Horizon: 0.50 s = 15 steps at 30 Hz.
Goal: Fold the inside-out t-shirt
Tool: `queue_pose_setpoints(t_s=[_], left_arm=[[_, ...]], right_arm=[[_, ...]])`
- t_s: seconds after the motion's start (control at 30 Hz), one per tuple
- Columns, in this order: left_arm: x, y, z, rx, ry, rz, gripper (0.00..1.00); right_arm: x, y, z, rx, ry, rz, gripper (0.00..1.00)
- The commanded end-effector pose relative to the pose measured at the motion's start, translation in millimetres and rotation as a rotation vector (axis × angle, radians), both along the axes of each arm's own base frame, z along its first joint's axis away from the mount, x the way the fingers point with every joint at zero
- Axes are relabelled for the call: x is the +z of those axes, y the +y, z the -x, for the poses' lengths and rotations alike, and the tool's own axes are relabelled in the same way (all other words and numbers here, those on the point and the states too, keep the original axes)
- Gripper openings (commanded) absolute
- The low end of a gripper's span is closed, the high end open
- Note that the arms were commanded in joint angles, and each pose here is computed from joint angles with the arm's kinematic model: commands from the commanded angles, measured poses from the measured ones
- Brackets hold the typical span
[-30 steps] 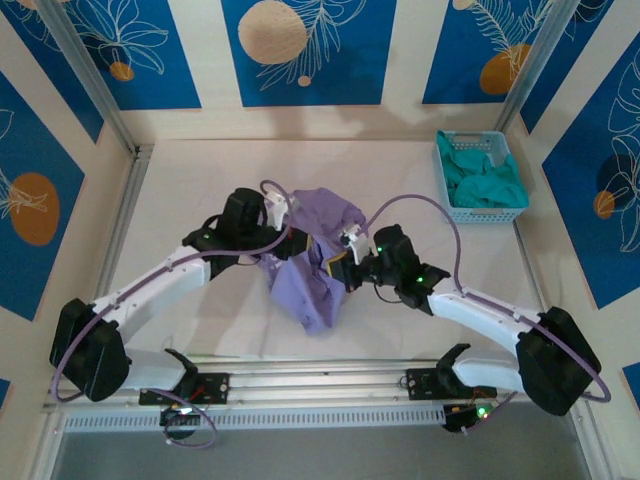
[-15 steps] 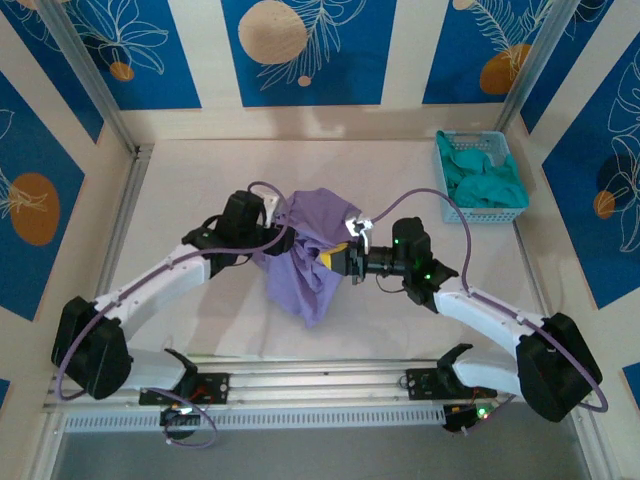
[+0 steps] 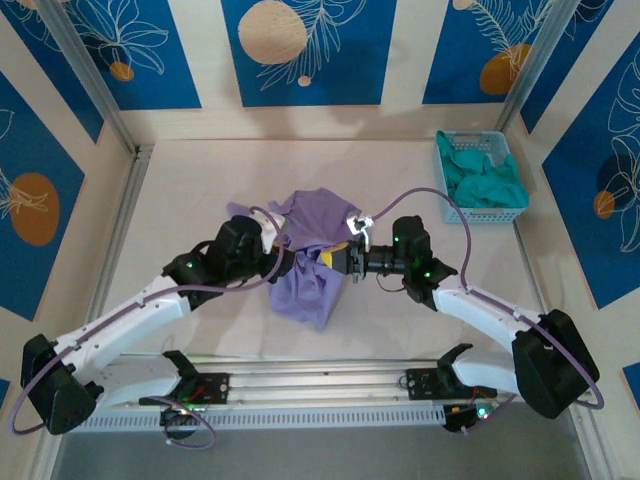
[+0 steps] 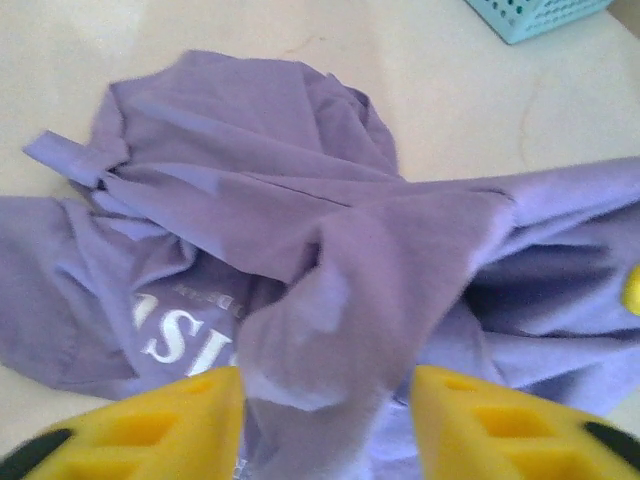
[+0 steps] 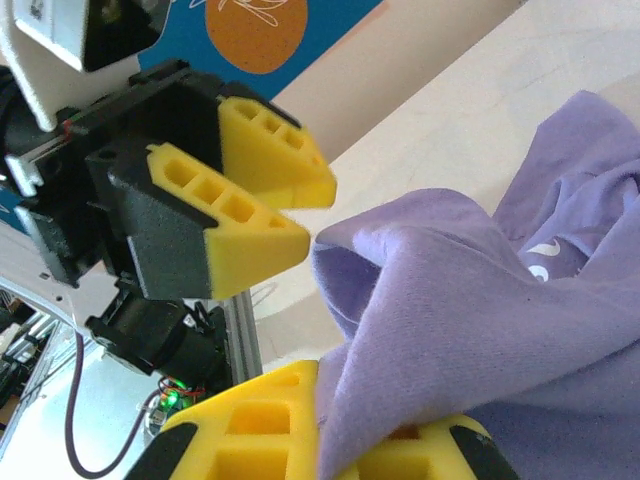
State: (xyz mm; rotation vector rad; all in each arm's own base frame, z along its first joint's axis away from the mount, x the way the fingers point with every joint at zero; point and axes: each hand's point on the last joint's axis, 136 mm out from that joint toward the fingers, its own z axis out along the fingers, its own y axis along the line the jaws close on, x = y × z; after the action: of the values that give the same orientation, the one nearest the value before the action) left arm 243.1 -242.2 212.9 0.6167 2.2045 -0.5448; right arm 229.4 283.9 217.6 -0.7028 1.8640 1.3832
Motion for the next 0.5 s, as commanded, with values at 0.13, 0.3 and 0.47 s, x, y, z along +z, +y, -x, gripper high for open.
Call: queue_pose_setpoints(t_s=[0.13,0.3,0.47], left_arm=[[2.4,-39.9,29.9,-0.234,0.033,0.109,0.26],[-19.3,-9.8,-6.0,-0.021,-0.017,-0.079,0.47],[-30.5,-9.4,-20.6,-0.014,-0.010,-0.113,0.60]], right_arm=[[9.4,-1.3,-7.6,-0.014,0.039,0.010,0.00],[10.6,-3.1,-4.0,0.010,0.028,0.010,0.00],[14.0,-7.7,0.4,0.030,-0.004,0.023,0.00]])
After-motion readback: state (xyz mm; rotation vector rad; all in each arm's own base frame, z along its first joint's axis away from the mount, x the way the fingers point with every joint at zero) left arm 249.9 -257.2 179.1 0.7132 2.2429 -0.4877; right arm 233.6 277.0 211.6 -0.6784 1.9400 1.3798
